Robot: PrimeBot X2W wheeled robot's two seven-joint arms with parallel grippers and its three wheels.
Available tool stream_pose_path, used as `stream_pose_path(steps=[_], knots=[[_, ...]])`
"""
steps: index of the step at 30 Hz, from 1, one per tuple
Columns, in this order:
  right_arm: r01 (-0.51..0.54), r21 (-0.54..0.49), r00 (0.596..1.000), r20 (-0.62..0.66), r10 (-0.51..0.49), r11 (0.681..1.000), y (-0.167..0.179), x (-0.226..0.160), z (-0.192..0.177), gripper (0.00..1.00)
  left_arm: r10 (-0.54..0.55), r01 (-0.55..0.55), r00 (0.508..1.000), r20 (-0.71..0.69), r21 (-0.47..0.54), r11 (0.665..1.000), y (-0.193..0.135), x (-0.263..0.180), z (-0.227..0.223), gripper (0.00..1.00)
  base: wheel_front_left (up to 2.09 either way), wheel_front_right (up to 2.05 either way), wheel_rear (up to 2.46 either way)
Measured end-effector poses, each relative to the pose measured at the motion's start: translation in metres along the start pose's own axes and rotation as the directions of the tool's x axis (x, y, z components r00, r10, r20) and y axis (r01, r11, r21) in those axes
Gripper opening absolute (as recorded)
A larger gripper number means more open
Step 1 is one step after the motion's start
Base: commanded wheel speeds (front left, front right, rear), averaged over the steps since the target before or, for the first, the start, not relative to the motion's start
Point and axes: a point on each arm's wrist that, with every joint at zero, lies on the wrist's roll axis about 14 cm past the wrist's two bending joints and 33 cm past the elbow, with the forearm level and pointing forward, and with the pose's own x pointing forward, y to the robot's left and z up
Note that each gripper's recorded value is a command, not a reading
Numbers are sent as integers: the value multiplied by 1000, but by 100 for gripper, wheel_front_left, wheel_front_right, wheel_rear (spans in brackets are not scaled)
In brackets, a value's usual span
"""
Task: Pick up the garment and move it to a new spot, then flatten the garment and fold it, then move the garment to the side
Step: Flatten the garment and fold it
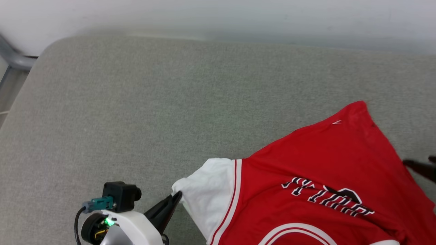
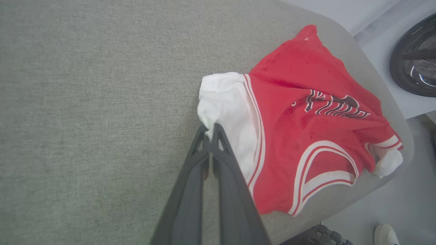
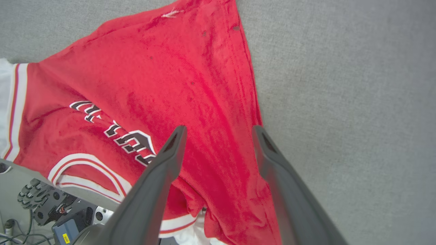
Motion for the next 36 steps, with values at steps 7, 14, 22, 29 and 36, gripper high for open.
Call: stream_pose_path(steps=[7, 14, 22, 29, 36], knots=[[37, -95, 998, -44, -41, 995, 11, 39, 50, 100, 13, -13, 1000, -18, 10, 1000, 6, 9, 3, 0, 0, 0, 0], [78, -91, 987, -136, -90, 993, 4, 96, 73, 100, 60, -60, 997, -46, -5, 998, 23, 18, -2, 0, 0, 0, 0], [70, -112, 968, -234, -95, 991, 12, 151, 69, 100, 105, -107, 991, -77, -33, 994, 37, 22, -11, 0, 0, 0, 0], [65, -155, 948, -298, -110, 986, 14, 172, 56, 100, 129, -133, 988, -89, -39, 990, 44, 23, -15, 0, 0, 0, 0], [59, -195, 935, -332, -123, 979, 14, 180, 45, 0, 135, -139, 986, -94, -42, 989, 47, 24, -17, 0, 0, 0, 0]])
